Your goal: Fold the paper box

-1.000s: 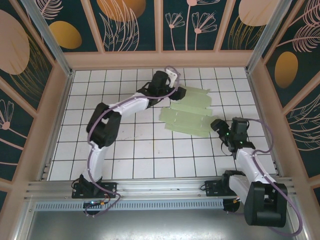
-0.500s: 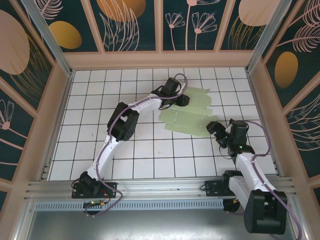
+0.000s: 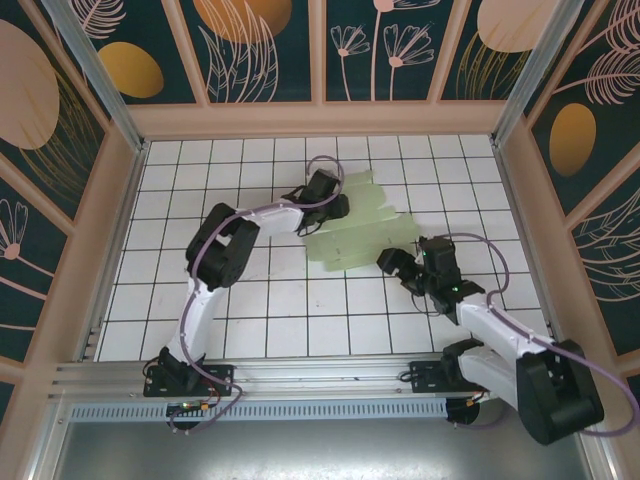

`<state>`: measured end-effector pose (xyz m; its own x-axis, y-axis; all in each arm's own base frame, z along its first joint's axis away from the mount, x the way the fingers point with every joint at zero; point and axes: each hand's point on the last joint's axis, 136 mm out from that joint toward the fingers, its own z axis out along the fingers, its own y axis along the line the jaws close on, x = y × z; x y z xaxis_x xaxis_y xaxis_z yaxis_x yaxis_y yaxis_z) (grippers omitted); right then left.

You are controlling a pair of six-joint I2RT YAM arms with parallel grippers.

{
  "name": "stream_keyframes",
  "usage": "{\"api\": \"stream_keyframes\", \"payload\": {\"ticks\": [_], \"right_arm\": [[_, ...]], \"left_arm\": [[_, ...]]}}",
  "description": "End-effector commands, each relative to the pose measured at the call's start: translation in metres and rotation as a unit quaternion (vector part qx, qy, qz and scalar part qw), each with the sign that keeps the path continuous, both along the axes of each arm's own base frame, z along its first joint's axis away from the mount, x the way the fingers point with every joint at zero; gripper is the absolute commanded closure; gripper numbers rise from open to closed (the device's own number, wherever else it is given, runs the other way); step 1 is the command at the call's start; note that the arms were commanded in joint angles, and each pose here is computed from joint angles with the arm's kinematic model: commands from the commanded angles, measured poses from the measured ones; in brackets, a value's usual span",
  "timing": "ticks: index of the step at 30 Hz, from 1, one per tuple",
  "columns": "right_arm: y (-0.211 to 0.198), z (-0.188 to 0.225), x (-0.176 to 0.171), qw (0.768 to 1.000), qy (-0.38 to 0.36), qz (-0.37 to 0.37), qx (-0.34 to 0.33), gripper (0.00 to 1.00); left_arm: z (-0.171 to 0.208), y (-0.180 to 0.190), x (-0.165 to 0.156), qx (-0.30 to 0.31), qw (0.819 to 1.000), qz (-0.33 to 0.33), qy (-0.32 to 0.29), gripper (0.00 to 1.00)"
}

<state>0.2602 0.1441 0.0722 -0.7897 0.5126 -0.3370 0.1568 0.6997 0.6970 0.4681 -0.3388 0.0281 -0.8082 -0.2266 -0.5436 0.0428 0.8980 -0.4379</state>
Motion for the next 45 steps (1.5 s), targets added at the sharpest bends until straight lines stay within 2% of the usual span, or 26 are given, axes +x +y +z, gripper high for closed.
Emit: {"api": "stream_keyframes", "payload": {"ticks": [1,5,13,18,22,24,26,30,32,37,41,45], "right_arm": [[0.011,0.031,0.032,0.998,-0.048,-0.018,0.026,0.18],[0.018,0.024,0.053,0.999,-0.032,-0.017,0.017,0.18],[0.030,0.011,0.097,0.999,-0.028,-0.003,0.019,0.19],[0.037,-0.006,0.130,0.999,-0.008,0.018,0.034,0.19],[0.038,-0.014,0.151,0.999,-0.008,0.030,0.024,0.19],[0.031,-0.009,0.160,0.999,-0.017,0.026,0.015,0.19],[0.024,0.005,0.162,0.999,-0.037,0.020,0.009,0.19],[0.014,0.031,0.146,0.997,-0.074,0.015,-0.028,0.18],[0.017,0.038,0.127,0.995,-0.087,0.018,-0.043,0.18],[0.052,0.031,0.068,0.991,-0.093,0.075,-0.061,0.15],[0.090,0.012,0.026,0.988,-0.067,0.126,-0.051,0.14],[0.103,-0.008,0.014,0.990,-0.037,0.132,-0.029,0.14]], "left_arm": [[0.002,0.039,-0.012,-0.018,0.994,0.107,0.010,0.57],[0.004,0.063,-0.043,-0.063,0.986,0.155,0.023,0.55],[-0.007,0.114,-0.106,-0.114,0.962,0.244,0.045,0.52],[-0.010,0.120,-0.130,-0.115,0.963,0.238,0.051,0.40],[0.027,0.125,-0.124,-0.105,0.970,0.220,-0.001,0.28],[0.052,0.128,-0.115,-0.076,0.975,0.207,-0.042,0.05],[0.074,0.126,-0.103,-0.043,0.979,0.185,-0.071,0.01],[0.097,0.112,-0.075,0.005,0.986,0.137,-0.094,0.01],[0.101,0.105,-0.056,0.006,0.989,0.117,-0.093,0.01],[0.070,0.095,-0.021,0.007,0.995,0.083,-0.051,0.01],[0.049,0.095,-0.017,0.004,0.996,0.087,-0.024,0.05],[0.036,0.102,-0.032,-0.008,0.995,0.103,-0.005,0.08]]}}
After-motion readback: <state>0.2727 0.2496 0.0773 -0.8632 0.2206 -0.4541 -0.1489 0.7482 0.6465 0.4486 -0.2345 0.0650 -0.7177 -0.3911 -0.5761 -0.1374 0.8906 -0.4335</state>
